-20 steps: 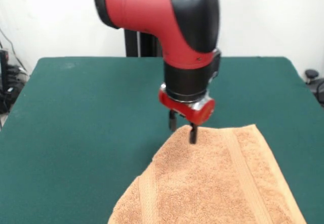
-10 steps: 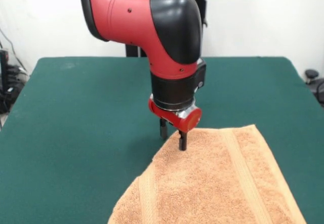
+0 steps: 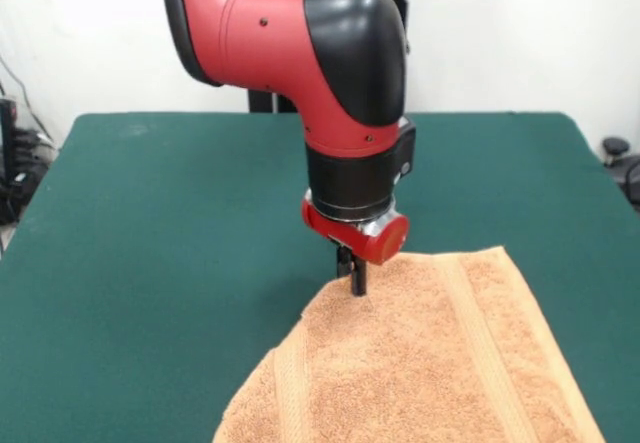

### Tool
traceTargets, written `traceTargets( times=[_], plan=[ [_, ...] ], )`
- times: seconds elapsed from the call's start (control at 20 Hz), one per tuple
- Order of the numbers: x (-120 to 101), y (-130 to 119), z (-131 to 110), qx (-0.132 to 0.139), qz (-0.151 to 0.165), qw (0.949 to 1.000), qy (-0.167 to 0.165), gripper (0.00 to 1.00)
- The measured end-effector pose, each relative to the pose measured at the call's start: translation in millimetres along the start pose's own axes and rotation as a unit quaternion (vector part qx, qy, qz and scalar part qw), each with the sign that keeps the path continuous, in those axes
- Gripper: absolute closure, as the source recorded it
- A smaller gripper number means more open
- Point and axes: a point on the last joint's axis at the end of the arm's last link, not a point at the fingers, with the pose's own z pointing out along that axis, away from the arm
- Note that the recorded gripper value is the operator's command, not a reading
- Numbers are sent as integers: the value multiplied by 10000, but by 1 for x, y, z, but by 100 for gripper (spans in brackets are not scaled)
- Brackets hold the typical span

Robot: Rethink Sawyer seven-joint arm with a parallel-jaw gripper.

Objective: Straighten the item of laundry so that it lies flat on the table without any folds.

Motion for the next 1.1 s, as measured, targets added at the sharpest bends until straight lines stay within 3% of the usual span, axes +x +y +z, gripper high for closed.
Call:
traceTargets(
  times=[0.45,0.65,0.7,0.75,0.85,0.9,1.0,1.1],
  plan=[
    [5,4,0,143,-181,9996,-159,100],
    [20,14,-2,608,-689,9940,-599,100],
    [27,19,-2,782,-874,9903,-744,100],
    [40,26,-2,1142,-1196,9811,-1006,100],
    [50,31,-1,1417,-1400,9728,-1180,100],
    [62,35,2,1796,-1604,9607,-1382,100],
    [74,37,7,2252,-1720,9457,-1592,100],
    [86,38,14,2775,-1792,9260,-1828,100]
  ],
)
